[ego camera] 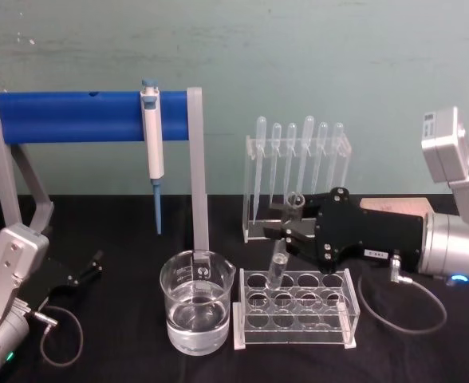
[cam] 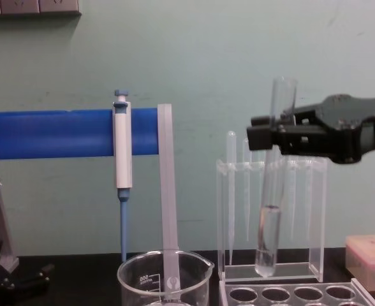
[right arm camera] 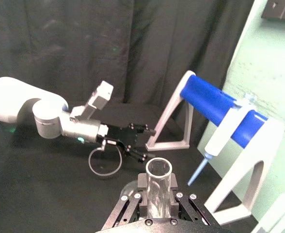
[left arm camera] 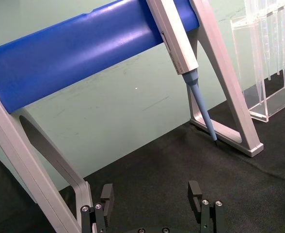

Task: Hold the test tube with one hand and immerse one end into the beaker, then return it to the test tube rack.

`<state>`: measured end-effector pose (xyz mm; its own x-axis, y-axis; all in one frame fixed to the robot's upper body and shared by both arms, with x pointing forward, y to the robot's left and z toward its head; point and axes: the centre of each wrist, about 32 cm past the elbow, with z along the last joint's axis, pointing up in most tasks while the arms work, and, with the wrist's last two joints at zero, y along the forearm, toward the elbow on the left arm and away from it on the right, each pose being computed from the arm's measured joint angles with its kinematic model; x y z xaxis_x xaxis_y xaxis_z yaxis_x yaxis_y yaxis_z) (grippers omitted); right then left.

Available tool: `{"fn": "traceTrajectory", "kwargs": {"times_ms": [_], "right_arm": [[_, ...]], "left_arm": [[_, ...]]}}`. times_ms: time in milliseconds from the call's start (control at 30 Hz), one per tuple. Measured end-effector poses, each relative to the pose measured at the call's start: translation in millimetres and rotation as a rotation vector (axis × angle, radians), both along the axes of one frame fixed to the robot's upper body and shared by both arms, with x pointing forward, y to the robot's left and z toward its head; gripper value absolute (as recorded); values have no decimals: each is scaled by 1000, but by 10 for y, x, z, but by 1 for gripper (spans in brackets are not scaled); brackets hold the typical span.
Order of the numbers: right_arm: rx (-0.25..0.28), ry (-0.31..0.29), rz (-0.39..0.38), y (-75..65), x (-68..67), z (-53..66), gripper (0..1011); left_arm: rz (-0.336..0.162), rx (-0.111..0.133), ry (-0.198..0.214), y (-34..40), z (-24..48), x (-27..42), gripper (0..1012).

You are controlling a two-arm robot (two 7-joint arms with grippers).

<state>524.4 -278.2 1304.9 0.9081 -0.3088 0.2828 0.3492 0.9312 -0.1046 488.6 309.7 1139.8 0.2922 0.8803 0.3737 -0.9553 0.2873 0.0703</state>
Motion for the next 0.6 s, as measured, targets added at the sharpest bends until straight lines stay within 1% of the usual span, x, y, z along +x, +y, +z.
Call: {"fn": "traceTrajectory", "kwargs": {"times_ms": [233, 600], "right_arm": [[0, 16, -31, -62, -10, -135, 225], [5, 25, -69, -145, -18, -301, 225]], "left_arm": [[0, 0, 0, 0, 0, 0, 1000], [0, 0, 0, 0, 0, 0, 1000]]}}
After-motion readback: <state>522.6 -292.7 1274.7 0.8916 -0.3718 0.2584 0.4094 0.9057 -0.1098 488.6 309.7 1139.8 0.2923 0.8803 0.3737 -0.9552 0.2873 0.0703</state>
